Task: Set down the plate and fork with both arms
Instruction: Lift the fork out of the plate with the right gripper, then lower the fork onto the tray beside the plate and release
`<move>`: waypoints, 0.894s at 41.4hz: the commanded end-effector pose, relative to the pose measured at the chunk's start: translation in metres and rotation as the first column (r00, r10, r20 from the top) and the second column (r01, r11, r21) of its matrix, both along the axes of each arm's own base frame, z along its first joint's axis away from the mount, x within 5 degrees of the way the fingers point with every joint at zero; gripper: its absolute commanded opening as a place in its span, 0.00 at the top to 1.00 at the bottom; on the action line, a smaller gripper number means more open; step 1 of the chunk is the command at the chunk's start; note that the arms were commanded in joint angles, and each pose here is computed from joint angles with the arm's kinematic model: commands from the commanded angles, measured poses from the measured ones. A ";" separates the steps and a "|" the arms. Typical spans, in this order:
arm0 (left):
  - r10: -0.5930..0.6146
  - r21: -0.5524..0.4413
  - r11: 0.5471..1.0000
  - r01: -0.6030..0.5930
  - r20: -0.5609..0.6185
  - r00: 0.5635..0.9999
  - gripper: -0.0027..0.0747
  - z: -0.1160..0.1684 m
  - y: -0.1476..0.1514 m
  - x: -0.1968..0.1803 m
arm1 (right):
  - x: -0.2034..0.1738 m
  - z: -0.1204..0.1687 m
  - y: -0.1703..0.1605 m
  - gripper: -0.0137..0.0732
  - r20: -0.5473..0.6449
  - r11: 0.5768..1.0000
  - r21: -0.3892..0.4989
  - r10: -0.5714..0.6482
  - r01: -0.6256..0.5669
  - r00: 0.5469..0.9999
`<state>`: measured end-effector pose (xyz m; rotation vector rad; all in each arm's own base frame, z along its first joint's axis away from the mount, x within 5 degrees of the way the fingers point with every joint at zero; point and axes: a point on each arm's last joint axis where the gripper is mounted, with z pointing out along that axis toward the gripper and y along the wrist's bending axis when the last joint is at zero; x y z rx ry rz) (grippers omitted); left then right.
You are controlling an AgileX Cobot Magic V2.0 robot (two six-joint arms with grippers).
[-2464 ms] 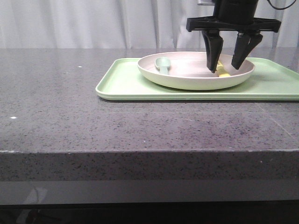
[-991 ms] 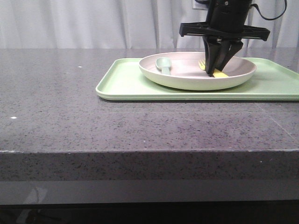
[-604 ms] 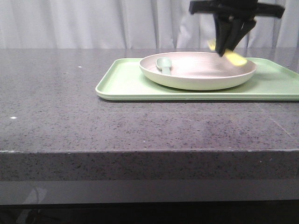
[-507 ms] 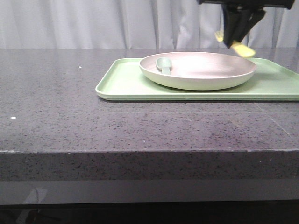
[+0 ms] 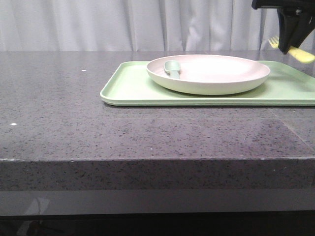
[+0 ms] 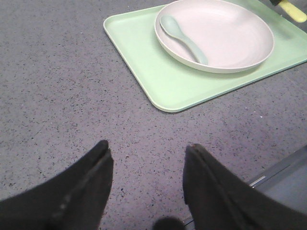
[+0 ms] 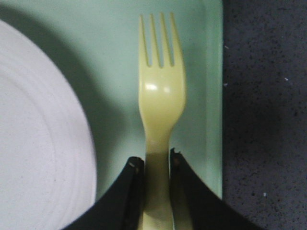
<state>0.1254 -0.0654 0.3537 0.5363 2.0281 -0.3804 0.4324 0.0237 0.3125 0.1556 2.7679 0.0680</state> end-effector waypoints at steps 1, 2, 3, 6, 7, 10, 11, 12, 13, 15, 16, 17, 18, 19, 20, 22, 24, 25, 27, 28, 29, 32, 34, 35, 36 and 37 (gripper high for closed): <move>0.020 -0.058 0.998 -0.015 0.083 0.996 0.52 0.015 0.000 0.001 | -0.006 0.019 -0.004 0.74 0.033 1.000 -0.019 0.023 -0.022 0.999; 0.020 -0.058 0.998 -0.015 0.083 0.996 0.52 0.015 0.000 0.001 | -0.005 0.016 -0.003 0.74 0.025 1.000 -0.019 0.024 -0.023 0.999; 0.020 -0.058 0.998 -0.015 0.083 0.996 0.52 0.015 0.000 0.001 | -0.004 0.013 -0.003 0.74 0.017 1.000 -0.019 0.024 -0.023 1.000; 0.020 -0.058 0.998 -0.015 0.083 0.996 0.52 0.015 0.000 0.001 | 0.000 0.003 -0.003 0.74 -0.016 1.000 -0.020 0.024 -0.024 1.000; 0.020 -0.058 0.998 -0.015 0.083 0.996 0.52 0.015 0.000 0.001 | 0.001 -0.001 -0.003 0.74 -0.027 0.999 -0.020 0.024 -0.024 0.999; 0.020 -0.058 0.998 -0.015 0.083 0.996 0.52 0.015 0.000 0.001 | 0.004 -0.008 -0.003 0.76 -0.046 0.999 -0.021 0.024 -0.025 0.999; 0.020 -0.058 0.998 -0.015 0.083 0.996 0.52 0.015 0.000 0.001 | 0.004 -0.009 -0.003 0.76 -0.050 0.999 -0.021 0.024 -0.025 0.998; 0.020 -0.058 0.998 -0.015 0.083 0.996 0.52 0.015 0.000 0.001 | 0.005 -0.010 -0.003 0.76 -0.052 0.999 -0.021 0.024 -0.025 0.998; 0.020 -0.058 0.998 -0.015 0.083 0.996 0.52 0.015 0.000 0.001 | 0.005 -0.012 -0.003 0.75 -0.055 0.999 -0.021 0.023 -0.025 0.998; 0.020 -0.058 0.998 -0.015 0.083 0.996 0.52 0.015 0.000 0.001 | 0.006 -0.012 -0.003 0.73 -0.057 0.999 -0.021 0.023 -0.025 0.998; 0.020 -0.058 0.998 -0.015 0.083 0.996 0.52 0.015 0.000 0.001 | 0.006 -0.013 -0.003 0.71 -0.058 0.999 -0.021 0.023 -0.025 0.998; 0.020 -0.058 0.998 -0.015 0.083 0.996 0.52 0.015 0.000 0.001 | 0.006 -0.013 -0.003 0.68 -0.056 0.999 -0.021 0.023 -0.025 0.998; 0.020 -0.058 0.998 -0.015 0.083 0.996 0.52 0.015 0.000 0.001 | 0.006 -0.013 -0.003 0.65 -0.055 0.999 -0.021 0.023 -0.025 0.998; 0.020 -0.058 0.998 -0.015 0.083 0.996 0.52 0.015 0.000 0.001 | 0.006 -0.013 -0.003 0.62 -0.054 0.999 -0.021 0.024 -0.025 0.998; 0.020 -0.058 0.998 -0.015 0.083 0.996 0.52 0.015 0.000 0.001 | 0.006 -0.013 -0.003 0.58 -0.052 0.999 -0.021 0.024 -0.025 0.998; 0.020 -0.058 0.998 -0.015 0.083 0.996 0.52 0.015 0.000 0.001 | 0.006 -0.012 -0.003 0.52 -0.048 0.999 -0.021 0.024 -0.025 0.999; 0.020 -0.058 0.998 -0.015 0.083 0.996 0.52 0.015 0.000 0.001 | 0.006 -0.011 -0.003 0.48 -0.043 0.999 -0.021 0.024 -0.024 0.999; 0.020 -0.058 0.998 -0.015 0.083 0.996 0.52 0.015 0.000 0.001 | 0.006 -0.011 -0.003 0.47 -0.042 0.999 -0.021 0.024 -0.024 0.999; 0.020 -0.058 0.998 -0.015 0.083 0.996 0.52 0.015 0.000 0.001 | 0.005 -0.009 -0.003 0.47 -0.039 0.999 -0.021 0.024 -0.024 0.999; 0.020 -0.058 0.998 -0.015 0.083 0.996 0.52 0.015 0.000 0.001 | 0.004 -0.008 -0.003 0.47 -0.040 0.999 -0.021 0.024 -0.024 0.999; 0.020 -0.058 0.998 -0.015 0.083 0.996 0.52 0.015 0.000 0.001 | 0.003 -0.006 -0.003 0.47 -0.037 0.999 -0.021 0.024 -0.024 0.999; 0.020 -0.058 0.998 -0.015 0.083 0.996 0.52 0.015 0.000 0.001 | -0.001 0.003 -0.003 0.47 -0.020 1.000 -0.020 0.024 -0.024 1.000; 0.020 -0.058 0.998 -0.015 0.083 0.996 0.52 0.015 0.000 0.001 | -0.005 0.012 -0.002 0.47 0.001 0.999 -0.020 0.028 -0.028 1.000; 0.020 -0.058 0.998 -0.015 0.083 0.996 0.52 0.015 0.000 0.001 | -0.007 0.016 -0.001 0.47 0.011 0.999 -0.020 0.030 -0.030 0.999; 0.020 -0.058 0.998 -0.015 0.083 0.996 0.52 0.015 0.000 0.001 | -0.011 0.023 0.000 0.47 0.025 0.999 -0.020 0.034 -0.034 0.999; 0.020 -0.058 0.998 -0.015 0.083 0.996 0.52 0.015 0.000 0.001 | -0.014 0.028 0.003 0.47 0.035 0.999 -0.019 0.040 -0.039 0.999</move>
